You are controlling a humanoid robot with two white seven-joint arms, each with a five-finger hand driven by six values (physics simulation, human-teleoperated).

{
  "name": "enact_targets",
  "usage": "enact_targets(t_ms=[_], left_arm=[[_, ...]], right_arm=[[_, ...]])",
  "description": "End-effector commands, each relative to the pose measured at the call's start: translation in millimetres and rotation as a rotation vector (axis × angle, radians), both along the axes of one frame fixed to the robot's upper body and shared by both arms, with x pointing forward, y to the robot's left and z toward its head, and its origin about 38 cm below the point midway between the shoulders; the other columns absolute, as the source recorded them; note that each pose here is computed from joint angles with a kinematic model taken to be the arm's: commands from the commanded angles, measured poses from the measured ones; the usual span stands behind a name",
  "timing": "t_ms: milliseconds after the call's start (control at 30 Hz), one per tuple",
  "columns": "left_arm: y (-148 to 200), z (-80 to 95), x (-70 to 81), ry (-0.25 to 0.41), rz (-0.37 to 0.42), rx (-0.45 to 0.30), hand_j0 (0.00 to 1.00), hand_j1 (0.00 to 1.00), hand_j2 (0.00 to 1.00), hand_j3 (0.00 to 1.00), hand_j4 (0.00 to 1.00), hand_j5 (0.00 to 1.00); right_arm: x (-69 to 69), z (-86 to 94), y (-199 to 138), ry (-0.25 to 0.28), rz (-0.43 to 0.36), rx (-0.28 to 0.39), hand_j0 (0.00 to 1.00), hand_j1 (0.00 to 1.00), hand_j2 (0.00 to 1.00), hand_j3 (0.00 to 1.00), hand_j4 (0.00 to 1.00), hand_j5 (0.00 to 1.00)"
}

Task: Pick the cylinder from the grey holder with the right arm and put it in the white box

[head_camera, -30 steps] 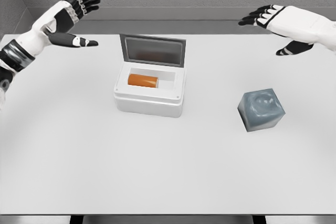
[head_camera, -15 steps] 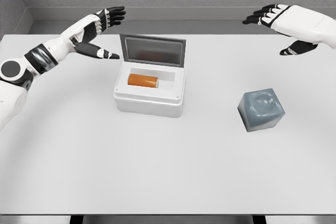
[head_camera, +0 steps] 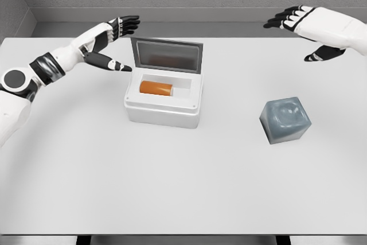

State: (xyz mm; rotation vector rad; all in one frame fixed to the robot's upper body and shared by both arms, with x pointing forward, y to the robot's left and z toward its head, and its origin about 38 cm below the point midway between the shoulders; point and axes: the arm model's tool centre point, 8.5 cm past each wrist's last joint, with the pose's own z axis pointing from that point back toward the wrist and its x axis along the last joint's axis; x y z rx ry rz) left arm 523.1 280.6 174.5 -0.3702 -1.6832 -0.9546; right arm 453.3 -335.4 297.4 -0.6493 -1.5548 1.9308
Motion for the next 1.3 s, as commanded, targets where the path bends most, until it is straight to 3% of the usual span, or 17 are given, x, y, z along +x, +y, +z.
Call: enact_targets(t_ms=[0,233,333,933,1267], left_arm=[[0.9,1.3,0.0,-0.001,0.001,-0.004,1.00,1.00,1.00,1.00,1.00,1.00],[-3.4,7.4,-3.0,-0.023,-0.023,-0.010,1.00,1.00,1.00,1.00,1.00,1.00],[-8.7,8.1,-5.7,-0.028,-0.040,-0.016,1.00,1.00,1.00,1.00,1.00,1.00],[1.2,16.1,-33.1,-0.059,-0.104,0.008,1.00,1.00,1.00,1.00,1.00,1.00],[5.5,20.3,-36.1,-0.071,-0.108,0.014,1.00,1.00,1.00,1.00,1.00,1.00]], right_arm=[[-0.1,-1.8,0.9,0.007,0.002,-0.001,1.00,1.00,1.00,1.00,1.00,1.00],[0.1,-2.1,1.5,0.007,0.003,-0.003,1.00,1.00,1.00,1.00,1.00,1.00],[-3.6,2.7,-16.9,0.011,-0.030,-0.049,1.00,1.00,1.00,1.00,1.00,1.00],[-4.3,-2.0,-5.2,0.022,0.003,-0.070,1.00,1.00,1.00,1.00,1.00,1.00],[-5.1,0.2,-2.8,0.015,0.011,-0.071,1.00,1.00,1.00,1.00,1.00,1.00]])
